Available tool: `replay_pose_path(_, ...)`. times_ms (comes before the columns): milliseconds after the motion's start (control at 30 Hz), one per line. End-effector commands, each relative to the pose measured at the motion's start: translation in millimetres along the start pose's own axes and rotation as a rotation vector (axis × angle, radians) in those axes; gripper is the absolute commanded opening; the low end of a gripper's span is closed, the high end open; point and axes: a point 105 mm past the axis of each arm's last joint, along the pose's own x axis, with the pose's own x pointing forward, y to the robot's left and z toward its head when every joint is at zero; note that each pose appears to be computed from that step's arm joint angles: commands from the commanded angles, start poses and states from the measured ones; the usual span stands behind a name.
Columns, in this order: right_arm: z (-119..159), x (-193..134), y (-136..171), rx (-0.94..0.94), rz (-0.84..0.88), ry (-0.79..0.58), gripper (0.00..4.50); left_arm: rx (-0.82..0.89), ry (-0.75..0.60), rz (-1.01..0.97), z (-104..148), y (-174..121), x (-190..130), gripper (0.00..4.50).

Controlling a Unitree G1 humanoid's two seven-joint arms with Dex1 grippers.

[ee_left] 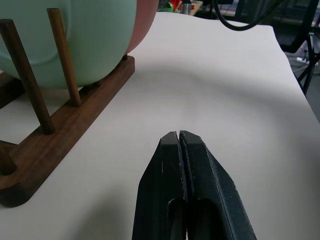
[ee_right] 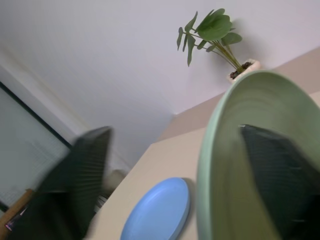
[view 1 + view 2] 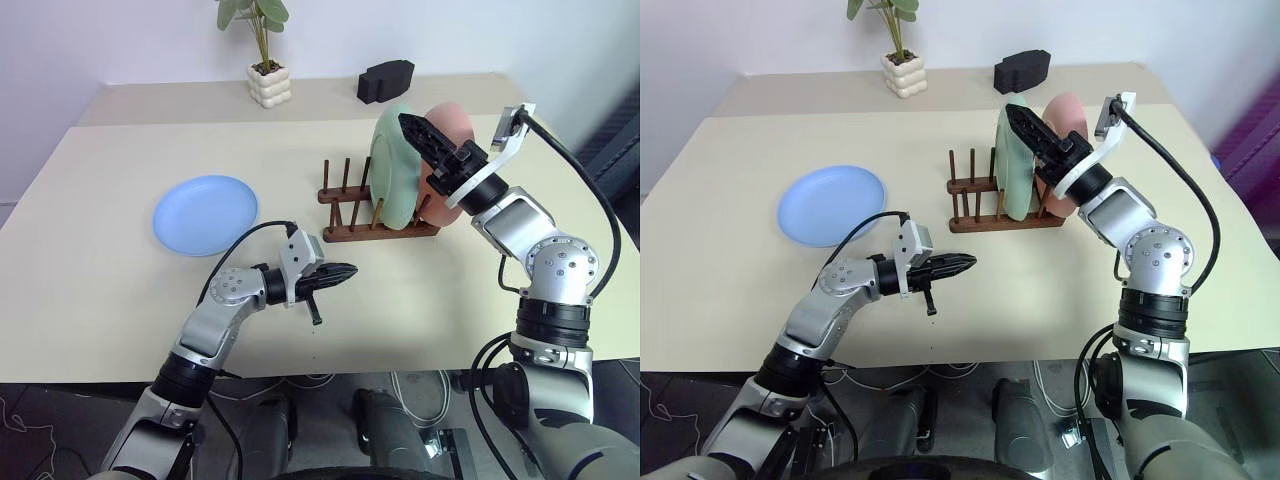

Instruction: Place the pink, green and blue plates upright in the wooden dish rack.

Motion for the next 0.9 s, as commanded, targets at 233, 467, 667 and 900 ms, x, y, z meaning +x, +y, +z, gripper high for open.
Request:
replay_pose_path(233,37.3,4.8,33.5,-0.215,0.094,-0.069,4.41,0.03,-0.038,-0.014,11.6,-3.0,1.2,0.0)
replay_pose_path(467,52.1,7.5,66.0,-0.319,0.202,-0.095,4.41,0.046,-0.039,0.015,12.2,1.5,-0.4,0.0)
replay_pose_path(667,21.3,2.5,95.5,-0.772,0.347,0.096,4.47,-0.066,-0.149,0.354,35.9,63.3,-42.6,1.29)
replay_pose_path(900,-30.3,-3.0,85.7,-1.026,0.449,0.294,4.47,-0.056,-0.121,1.003,53.4,145.2,-163.2,4.43)
